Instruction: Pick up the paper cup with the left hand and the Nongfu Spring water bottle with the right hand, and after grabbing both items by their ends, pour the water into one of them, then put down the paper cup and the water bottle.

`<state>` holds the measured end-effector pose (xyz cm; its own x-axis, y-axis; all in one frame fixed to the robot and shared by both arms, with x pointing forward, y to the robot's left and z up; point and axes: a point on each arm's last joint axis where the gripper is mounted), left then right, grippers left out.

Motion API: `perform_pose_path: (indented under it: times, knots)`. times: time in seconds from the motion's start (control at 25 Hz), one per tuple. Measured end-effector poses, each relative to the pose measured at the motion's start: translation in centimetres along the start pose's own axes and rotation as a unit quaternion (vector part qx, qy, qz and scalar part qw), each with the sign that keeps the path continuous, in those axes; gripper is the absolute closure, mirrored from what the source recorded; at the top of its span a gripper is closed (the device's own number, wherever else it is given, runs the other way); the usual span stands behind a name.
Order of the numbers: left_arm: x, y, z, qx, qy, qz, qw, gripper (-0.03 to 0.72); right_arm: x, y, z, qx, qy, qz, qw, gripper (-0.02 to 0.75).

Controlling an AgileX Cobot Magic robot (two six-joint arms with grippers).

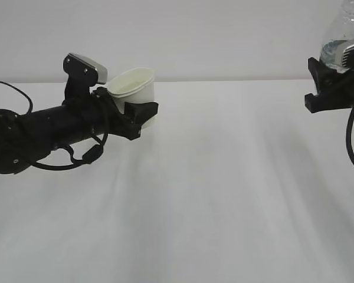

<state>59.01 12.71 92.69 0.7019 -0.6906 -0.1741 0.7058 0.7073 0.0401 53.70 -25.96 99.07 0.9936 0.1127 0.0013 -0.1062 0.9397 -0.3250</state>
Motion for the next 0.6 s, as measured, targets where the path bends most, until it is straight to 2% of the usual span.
perform_pose_path:
  times: [0.6]
  knots:
    - [-1.6, 4.1, -0.8, -0.012, 0.024, 0.061, 0.998, 0.259, 0.0, -0.4, -0.6, 0.044, 0.035, -0.021, 0.998, 0.254]
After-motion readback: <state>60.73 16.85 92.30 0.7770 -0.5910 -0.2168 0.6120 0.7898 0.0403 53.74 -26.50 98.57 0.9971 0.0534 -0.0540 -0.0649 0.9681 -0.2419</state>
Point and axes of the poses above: a point on each arm's last joint axis where the gripper is mounted, x pointing out along that axis toward the gripper, y along the wrist's bending axis when the last joint is at zero, z = x × y, and after that the axes turned 5 degrees about x, right-handed
